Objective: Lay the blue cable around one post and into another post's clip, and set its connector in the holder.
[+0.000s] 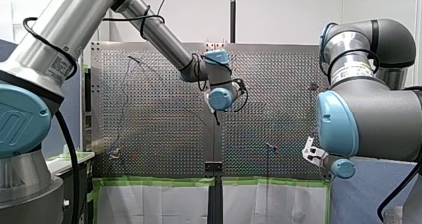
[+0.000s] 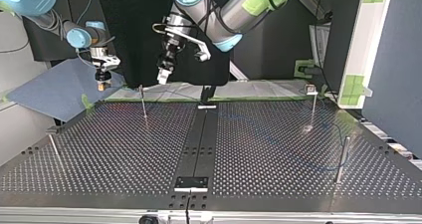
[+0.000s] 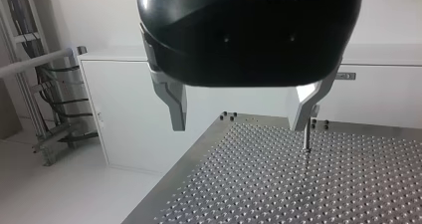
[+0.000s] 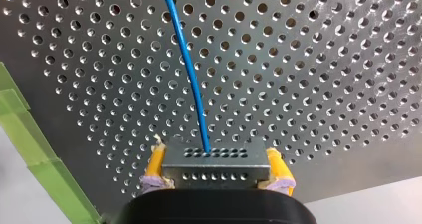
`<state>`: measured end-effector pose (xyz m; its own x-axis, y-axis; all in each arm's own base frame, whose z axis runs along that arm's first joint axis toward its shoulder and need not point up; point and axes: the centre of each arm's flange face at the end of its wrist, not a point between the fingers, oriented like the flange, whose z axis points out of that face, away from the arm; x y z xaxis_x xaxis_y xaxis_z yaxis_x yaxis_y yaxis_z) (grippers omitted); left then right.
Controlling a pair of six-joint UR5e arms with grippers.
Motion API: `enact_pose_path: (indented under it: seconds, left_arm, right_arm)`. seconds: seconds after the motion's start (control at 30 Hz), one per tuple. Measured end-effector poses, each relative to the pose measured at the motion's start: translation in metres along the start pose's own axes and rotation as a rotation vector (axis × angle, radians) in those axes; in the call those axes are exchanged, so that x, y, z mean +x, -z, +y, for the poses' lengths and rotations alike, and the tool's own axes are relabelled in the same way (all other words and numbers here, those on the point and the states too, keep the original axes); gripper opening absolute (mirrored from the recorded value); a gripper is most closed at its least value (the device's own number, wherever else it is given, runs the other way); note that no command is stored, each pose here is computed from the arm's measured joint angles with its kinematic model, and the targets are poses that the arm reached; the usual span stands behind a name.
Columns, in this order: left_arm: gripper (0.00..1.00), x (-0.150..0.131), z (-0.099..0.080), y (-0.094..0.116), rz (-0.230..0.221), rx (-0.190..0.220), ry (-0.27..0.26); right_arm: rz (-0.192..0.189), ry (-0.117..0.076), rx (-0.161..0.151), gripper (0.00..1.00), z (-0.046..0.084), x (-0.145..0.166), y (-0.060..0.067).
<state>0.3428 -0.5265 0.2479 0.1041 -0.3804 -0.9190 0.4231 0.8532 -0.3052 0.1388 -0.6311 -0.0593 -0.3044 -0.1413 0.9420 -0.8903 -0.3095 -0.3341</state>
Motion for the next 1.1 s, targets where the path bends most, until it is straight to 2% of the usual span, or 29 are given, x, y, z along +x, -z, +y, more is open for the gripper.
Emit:
enact_pose_path:
  seconds: [0.53,0.7,0.9,1.1]
  left_arm:
    - [1.0,-0.039,0.02,0.035,-0.003,-0.014,-0.012]
    - [1.0,-0.056,0.028,0.045,-0.036,-0.019,-0.004]
    - [1.0,-0.074,0.05,0.047,-0.089,-0.025,0.006]
    - [1.0,-0.071,0.076,0.048,-0.103,-0.022,-0.009]
  right_arm:
    - [-0.005,0.0,0.006,0.0,-0.006,-0.004,0.0]
    - [-0.007,-0.001,0.009,0.0,-0.007,-0.006,0.0]
    - [-0.01,-0.001,0.013,0.0,-0.011,-0.007,0.0]
    - [-0.014,-0.001,0.016,0.0,-0.014,-0.009,0.0]
